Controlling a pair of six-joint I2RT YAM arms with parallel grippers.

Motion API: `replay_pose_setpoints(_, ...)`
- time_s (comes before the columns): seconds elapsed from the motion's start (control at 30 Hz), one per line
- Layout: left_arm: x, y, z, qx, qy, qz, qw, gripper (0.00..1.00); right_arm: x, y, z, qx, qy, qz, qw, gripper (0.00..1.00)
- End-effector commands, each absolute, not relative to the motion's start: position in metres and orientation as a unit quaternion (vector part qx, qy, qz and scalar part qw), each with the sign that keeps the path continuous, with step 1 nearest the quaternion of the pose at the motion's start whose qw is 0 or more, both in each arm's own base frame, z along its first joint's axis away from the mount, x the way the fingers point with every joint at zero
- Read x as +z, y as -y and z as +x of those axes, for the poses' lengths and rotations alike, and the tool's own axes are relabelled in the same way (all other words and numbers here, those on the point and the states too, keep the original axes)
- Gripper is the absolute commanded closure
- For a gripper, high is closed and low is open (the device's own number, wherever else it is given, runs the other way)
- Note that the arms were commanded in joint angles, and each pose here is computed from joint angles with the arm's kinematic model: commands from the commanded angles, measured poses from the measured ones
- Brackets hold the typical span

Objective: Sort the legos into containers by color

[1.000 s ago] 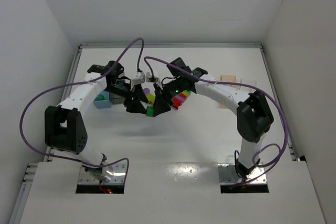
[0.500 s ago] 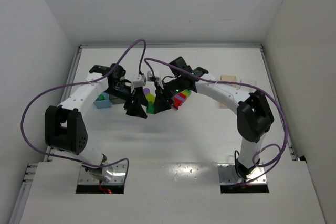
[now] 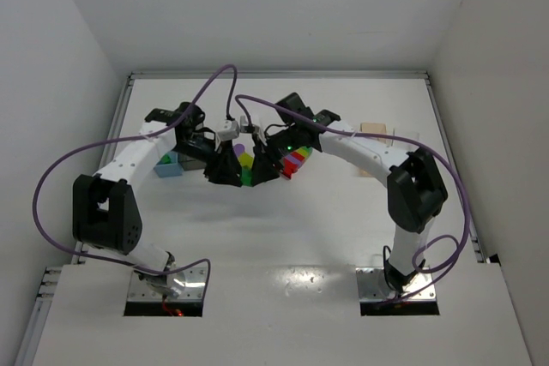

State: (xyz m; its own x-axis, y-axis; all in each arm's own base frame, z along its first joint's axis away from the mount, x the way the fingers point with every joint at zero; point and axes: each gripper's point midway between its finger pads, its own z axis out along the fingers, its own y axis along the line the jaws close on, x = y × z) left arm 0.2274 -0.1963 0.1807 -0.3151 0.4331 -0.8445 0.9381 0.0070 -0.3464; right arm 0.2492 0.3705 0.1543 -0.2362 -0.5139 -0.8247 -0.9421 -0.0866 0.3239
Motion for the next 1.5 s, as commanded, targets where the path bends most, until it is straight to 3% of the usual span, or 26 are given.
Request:
replay_pose_setpoints(0.0, 0.199, 0.205, 0.225, -0.493, -0.634, 0.517, 0.295, 0.5, 0.178, -0.379, 0.26, 0.456, -0.614, -0.581, 0.278, 1.0)
replay_pose_setpoints(0.23, 0.196, 0.207, 0.231, -0.493, -0.641, 0.507, 0.298, 0.69, 0.187, -0.382, 0.26, 0.466, -0.616, -0.569, 0.281, 1.0)
replay_pose_setpoints(0.47, 0.203, 0.182, 0.244, -0.475, -0.666, 0.463, 0.342, 0.76, 0.177, -0.369, 0.265, 0.447, -0.636, -0.56, 0.285, 1.0)
replay_pose_setpoints(0.77, 0.201, 0.123, 0.257, -0.411, -0.718, 0.403, 0.392, 0.76, 0.168, -0.337, 0.272, 0.423, -0.663, -0.544, 0.291, 1.0)
replay_pose_setpoints(0.87, 0.198, 0.088, 0.267, -0.385, -0.765, 0.323, 0.403, 0.76, 0.171, -0.334, 0.276, 0.417, -0.666, -0.542, 0.299, 1.0)
replay_pose_setpoints(1.13, 0.17, -0.026, 0.33, -0.13, -0.873, 0.104, 0.458, 0.73, 0.181, -0.341, 0.298, 0.395, -0.67, -0.537, 0.326, 1.0)
replay_pose_setpoints(1.47, 0.147, -0.062, 0.358, -0.081, -0.894, 0.019, 0.44, 0.68, 0.184, -0.351, 0.312, 0.389, -0.676, -0.527, 0.337, 1.0)
